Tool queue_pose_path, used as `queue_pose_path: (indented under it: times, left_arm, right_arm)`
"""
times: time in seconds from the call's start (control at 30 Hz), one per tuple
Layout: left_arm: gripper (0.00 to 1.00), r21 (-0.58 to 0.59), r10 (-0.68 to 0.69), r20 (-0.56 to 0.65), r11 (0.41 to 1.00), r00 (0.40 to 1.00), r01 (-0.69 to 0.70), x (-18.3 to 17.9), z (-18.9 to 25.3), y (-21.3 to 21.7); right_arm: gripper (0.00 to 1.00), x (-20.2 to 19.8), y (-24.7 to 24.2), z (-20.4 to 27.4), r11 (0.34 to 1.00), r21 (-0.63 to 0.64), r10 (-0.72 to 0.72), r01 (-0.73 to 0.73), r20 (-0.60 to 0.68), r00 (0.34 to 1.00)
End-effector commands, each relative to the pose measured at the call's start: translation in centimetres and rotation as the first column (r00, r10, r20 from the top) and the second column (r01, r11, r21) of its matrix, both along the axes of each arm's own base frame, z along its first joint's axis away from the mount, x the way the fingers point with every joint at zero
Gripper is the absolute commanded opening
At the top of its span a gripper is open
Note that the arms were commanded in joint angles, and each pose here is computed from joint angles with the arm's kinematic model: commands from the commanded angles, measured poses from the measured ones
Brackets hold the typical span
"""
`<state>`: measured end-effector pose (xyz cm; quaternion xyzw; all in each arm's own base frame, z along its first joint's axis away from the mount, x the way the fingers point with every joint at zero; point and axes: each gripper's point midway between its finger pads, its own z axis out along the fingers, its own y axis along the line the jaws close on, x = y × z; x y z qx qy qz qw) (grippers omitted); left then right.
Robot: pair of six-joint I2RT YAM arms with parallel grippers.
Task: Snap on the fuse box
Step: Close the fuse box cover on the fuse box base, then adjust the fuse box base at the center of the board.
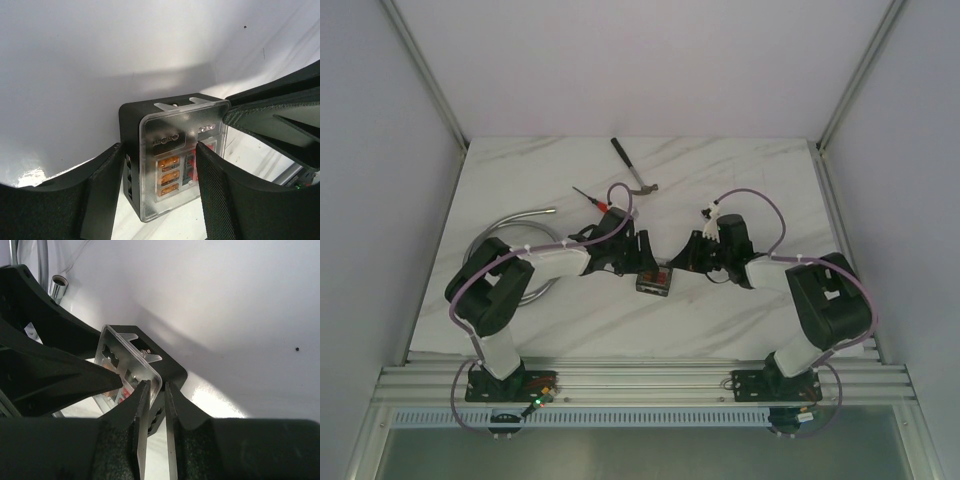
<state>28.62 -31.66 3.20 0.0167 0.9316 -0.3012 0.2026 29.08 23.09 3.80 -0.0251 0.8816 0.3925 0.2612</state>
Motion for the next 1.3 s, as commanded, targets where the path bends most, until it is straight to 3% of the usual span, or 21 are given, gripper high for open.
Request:
queue_pose_path:
  times: [0.0,0.17,0.3,0.5,0.63,0.73,0.83,0.9,1.0,1.1,1.17,1.27]
  left_arm:
    - [0.59,0.026,-0.018,-0.114,0.999,0.993,0.021,-3.2,-3.7,-0.9]
    - [0.56,-0.045,0.016,-0.146,0.999,0.989,-0.023,-3.6,-4.0,-1.5]
    - [0.55,-0.066,0.04,-0.135,0.997,0.99,-0.049,-3.2,-3.1,-1.7]
    - [0.59,-0.093,0.091,-0.039,0.991,0.995,-0.094,-1.8,0.2,-0.9]
    - [0.63,-0.097,0.121,-0.004,0.988,0.993,-0.121,-1.3,1.3,0.2]
    - [0.68,-0.094,0.153,0.026,0.984,0.988,-0.15,-0.9,2.1,1.5]
    - [0.77,-0.063,0.223,0.095,0.974,0.97,-0.218,0.3,3.2,4.0]
    - [0.87,-0.037,0.285,0.153,0.959,0.946,-0.282,1.4,4.0,6.5]
    - [0.99,-0.001,0.407,0.275,0.906,0.871,-0.423,3.6,6.2,11.8]
    - [1.0,0.035,0.506,0.406,0.823,0.761,-0.566,5.1,8.3,17.7]
    - [1.0,0.038,0.568,0.478,0.748,0.67,-0.662,5.8,9.8,21.6]
    - [1.0,0.031,0.629,0.572,0.624,0.527,-0.781,6.2,11.7,27.0]
  right_arm:
    - [0.17,-8.3,-2.6,-8.4,0.968,-0.204,0.077,-0.144,-0.303,0.95]
    - [0.16,-9.2,-1.9,-8.9,0.949,-0.238,0.125,-0.205,-0.313,0.942]
    - [0.17,-7.2,-1.3,-6.9,0.958,-0.231,0.117,-0.167,-0.212,0.97]
    - [0.28,-2.7,-1.1,-1.2,0.972,-0.23,0.06,-0.056,0.012,0.998]
    - [0.38,-2.2,-1.8,0.8,0.968,-0.249,0.047,-0.027,0.076,0.996]
    - [0.44,-2.4,-2.6,1.5,0.962,-0.274,0.036,-0.006,0.105,0.994]
    - [0.56,-1.1,-5.5,2.9,0.924,-0.359,-0.056,0.128,0.204,0.977]
    - [0.71,0.3,-8.2,4.3,0.876,-0.406,-0.145,0.26,0.292,0.945]
    - [0.85,2.3,-13.1,6.6,0.748,-0.453,-0.291,0.484,0.432,0.854]
    - [0.95,3.2,-18.1,8.7,0.572,-0.443,-0.432,0.69,0.553,0.713]
    - [1.0,3.5,-20.3,9.8,0.502,-0.392,-0.487,0.771,0.608,0.627]
    - [0.99,4.1,-22.9,11.1,0.422,-0.297,-0.516,0.857,0.698,0.496]
